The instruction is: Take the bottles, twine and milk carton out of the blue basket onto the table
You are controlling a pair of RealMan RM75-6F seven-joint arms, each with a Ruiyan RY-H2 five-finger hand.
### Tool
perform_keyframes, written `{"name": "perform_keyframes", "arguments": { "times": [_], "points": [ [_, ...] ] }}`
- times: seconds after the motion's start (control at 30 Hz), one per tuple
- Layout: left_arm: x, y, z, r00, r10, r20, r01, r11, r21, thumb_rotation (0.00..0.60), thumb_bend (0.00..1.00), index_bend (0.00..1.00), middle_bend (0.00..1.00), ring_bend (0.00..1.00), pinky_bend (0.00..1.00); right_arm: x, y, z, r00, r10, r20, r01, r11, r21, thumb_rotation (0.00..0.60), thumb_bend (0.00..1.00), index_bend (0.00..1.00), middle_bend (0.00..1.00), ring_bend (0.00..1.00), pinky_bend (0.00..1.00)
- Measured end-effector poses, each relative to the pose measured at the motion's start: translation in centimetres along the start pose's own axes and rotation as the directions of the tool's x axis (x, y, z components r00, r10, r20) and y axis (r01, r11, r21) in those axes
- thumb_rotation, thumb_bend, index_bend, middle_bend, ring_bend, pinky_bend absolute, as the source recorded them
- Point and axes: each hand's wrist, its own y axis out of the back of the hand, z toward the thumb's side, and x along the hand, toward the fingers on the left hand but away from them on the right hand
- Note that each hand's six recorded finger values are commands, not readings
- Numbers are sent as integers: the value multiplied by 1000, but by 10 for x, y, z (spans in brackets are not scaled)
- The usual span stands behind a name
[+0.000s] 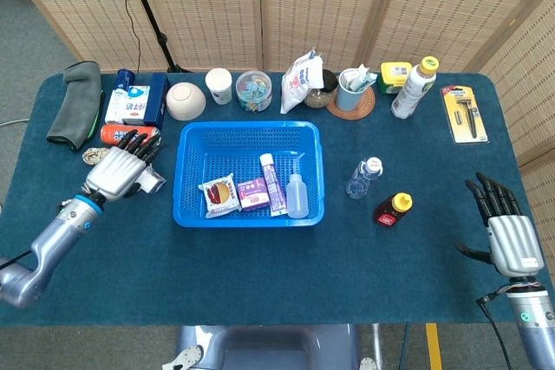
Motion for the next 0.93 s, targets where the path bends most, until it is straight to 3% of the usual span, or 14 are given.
{"name": "perform_keyframes", "arguments": {
  "times": [0.2,0.37,0.57,0.73,0.83,0.93],
  "points": [
    [-29,21,-24,995,59,-85,-68,992,-106,600,226,0,0,0,0,2,4,2,1000,-12,-8,12,1000,-3,600,0,0,0,0,70],
    [-69,24,-45,979,95,-183,-132,970,-206,600,192,0,0,0,0,3,7,3,1000,-25,-14,25,1000,4,600,0,0,0,0,17],
    [-130,5,-61,943,93,-321,-196,931,-307,600,181,0,0,0,0,3,9,1,999,-31,-10,31,998,48,600,0,0,0,0,0],
    [-187,-22,-63,895,71,-441,-245,903,-352,600,181,0,0,0,0,4,6,-1,1000,-13,-4,13,993,116,600,0,0,0,0,0],
    [-215,-38,-59,869,37,-493,-248,895,-370,600,180,0,0,0,0,5,4,1,1000,0,-6,1,990,139,600,0,0,0,0,0],
    [-226,-45,-56,858,13,-514,-235,899,-369,600,180,0,0,0,0,6,3,4,1000,3,-13,-1,990,141,600,0,0,0,0,0]
  ]
}}
